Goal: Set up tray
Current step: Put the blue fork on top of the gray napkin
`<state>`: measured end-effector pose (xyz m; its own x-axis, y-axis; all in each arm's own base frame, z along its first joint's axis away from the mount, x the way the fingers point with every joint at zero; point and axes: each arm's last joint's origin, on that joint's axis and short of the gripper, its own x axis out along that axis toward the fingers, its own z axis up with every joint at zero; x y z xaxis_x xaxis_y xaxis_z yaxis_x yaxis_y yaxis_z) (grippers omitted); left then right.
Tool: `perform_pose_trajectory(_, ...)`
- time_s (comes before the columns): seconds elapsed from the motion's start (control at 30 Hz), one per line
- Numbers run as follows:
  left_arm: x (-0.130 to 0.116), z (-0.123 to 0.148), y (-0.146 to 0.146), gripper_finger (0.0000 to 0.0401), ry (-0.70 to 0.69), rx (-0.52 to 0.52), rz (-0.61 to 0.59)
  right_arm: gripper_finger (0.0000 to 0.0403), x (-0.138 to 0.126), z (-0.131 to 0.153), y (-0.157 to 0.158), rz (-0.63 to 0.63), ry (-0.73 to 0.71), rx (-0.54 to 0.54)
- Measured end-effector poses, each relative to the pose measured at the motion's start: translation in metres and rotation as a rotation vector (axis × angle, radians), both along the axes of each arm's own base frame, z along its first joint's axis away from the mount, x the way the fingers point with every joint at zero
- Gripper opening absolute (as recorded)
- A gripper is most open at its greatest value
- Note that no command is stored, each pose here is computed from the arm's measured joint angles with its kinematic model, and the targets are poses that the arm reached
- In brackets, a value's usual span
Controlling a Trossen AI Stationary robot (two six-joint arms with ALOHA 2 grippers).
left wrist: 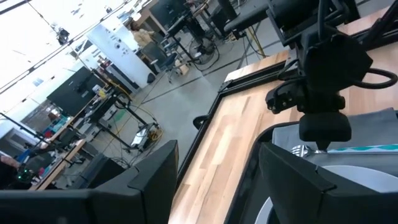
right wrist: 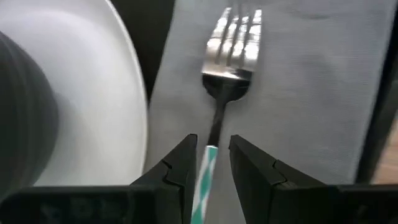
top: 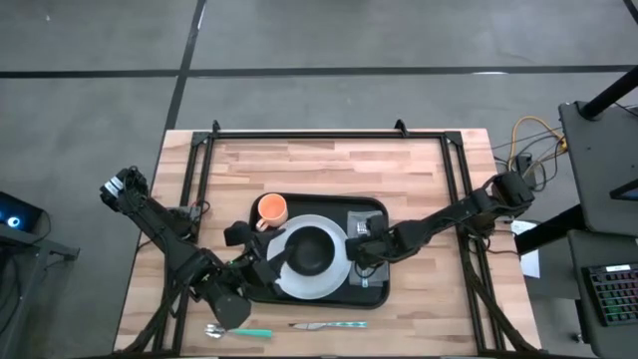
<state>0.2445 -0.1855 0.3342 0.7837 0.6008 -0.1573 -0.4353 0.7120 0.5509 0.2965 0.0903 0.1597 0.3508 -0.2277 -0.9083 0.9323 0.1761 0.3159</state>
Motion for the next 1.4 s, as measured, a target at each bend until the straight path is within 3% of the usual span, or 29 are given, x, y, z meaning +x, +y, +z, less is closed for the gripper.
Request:
perform_pose_trajectory(0.63,0.000,0.000,0.000,0.0204,0.000,0.000,0.000,0.0086,-0.002,-0.007,0.001,-0.009,-0.012,0.035)
perform_pose_trajectory(0.93,0.000,0.000,0.000,0.0204,-0.001,-0.001,0.000,0.0086,0.001,-0.005,0.014,0.015,-0.082,0.079)
perform_pose_trajectory(1.2,0.000,0.001,0.000,0.0204,-0.003,-0.003,-0.001,0.0086,0.008,-0.026,0.011,0.031,-0.001,0.090)
perform_pose_trajectory(1.4,-0.001,0.002,0.001,0.0204,-0.005,-0.006,-0.002,0.0086,0.016,-0.012,0.008,0.108,-0.004,0.094)
